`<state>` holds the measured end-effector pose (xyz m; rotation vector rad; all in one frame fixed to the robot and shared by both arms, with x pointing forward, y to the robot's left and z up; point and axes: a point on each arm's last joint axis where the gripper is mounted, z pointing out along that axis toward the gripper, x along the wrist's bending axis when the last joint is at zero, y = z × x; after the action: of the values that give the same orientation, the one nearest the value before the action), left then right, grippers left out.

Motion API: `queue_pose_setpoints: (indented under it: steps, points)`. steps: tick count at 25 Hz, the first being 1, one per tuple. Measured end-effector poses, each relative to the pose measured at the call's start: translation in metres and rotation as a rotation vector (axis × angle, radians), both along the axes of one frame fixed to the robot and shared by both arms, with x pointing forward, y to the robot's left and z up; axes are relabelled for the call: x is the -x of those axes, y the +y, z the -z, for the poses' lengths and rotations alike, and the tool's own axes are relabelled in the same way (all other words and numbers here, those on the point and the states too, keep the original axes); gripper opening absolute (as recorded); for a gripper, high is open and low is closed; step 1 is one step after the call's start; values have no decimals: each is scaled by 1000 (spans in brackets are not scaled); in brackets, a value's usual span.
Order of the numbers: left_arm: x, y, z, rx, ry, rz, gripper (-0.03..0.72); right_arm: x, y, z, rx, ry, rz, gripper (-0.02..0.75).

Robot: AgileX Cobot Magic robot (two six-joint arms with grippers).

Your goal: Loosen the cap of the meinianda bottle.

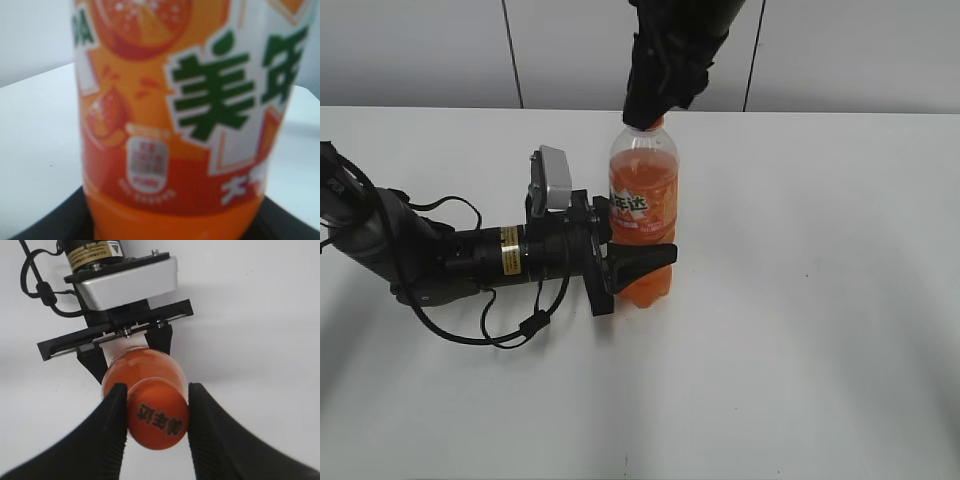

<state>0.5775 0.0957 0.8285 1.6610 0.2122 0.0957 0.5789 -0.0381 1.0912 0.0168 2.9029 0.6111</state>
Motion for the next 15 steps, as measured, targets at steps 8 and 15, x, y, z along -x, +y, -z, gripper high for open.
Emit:
queue_pose_setpoints:
  steps: [8, 15]
  points:
    - [0, 0, 0, -2, -1, 4, 389, 2, 1, -1, 33, -95, -259, 274]
    - [0, 0, 0, -2, -1, 4, 389, 2, 1, -1, 47, -131, -350, 274]
